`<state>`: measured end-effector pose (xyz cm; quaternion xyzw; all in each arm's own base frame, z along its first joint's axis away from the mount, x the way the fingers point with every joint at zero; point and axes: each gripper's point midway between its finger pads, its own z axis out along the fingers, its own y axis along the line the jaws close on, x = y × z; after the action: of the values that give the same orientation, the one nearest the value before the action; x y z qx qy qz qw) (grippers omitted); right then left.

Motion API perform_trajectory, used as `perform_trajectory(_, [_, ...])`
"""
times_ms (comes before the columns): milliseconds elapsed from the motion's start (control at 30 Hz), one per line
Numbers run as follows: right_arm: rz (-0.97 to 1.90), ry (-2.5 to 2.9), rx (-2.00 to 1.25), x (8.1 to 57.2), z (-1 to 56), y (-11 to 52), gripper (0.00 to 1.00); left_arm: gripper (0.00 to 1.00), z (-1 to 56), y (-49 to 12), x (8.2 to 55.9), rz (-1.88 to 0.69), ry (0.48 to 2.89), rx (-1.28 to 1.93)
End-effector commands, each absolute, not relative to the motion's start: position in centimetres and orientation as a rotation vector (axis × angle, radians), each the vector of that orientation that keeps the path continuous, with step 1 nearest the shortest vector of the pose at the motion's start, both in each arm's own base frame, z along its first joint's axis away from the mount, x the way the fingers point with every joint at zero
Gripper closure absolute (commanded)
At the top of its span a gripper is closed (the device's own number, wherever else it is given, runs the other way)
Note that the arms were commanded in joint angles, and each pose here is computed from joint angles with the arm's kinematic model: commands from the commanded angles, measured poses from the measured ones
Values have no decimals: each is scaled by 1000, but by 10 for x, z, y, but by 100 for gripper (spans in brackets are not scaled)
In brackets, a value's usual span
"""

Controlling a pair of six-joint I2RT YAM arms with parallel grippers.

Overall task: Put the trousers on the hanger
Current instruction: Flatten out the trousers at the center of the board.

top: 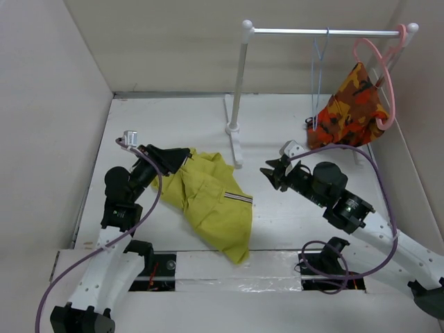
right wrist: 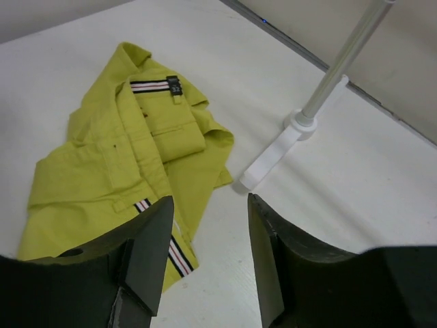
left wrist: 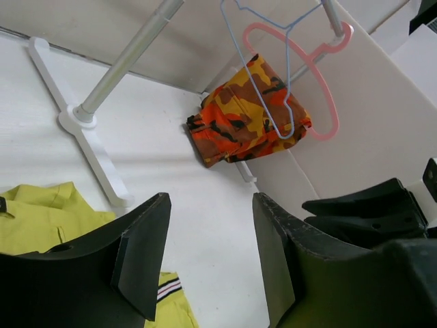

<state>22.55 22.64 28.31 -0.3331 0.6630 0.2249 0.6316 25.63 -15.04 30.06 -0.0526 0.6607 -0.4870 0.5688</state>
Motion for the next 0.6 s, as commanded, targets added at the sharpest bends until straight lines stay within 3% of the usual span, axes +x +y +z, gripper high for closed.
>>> perform_trajectory(0, [605, 1448, -828, 218, 291, 245, 72, 52, 319, -141, 254, -1091, 1477, -117])
perform_trajectory(67, [634, 1418, -842, 223, 296, 258, 100, 62, 320, -132, 255, -1036, 1472, -157])
perform_trajectory(267, [685, 1423, -913, 240, 288, 300, 100, 92, 309, -104, 259, -880, 1508, -298])
perform_trajectory(367, [709, 1445, -956, 252, 276, 328, 100, 95, 288, -93, 261, -809, 1577, -375])
perform_trajectory(467, [724, 1465, -1002, 267, 261, 357, 83, 91, 275, -86, 261, -776, 1600, -427])
perform_trajectory(500, [733, 1468, -1018, 271, 257, 364, 62, 89, 269, -86, 260, -770, 1620, -434])
perform_trajectory(567, [742, 1487, -1060, 283, 242, 384, 42, 79, 260, -79, 261, -743, 1628, -484])
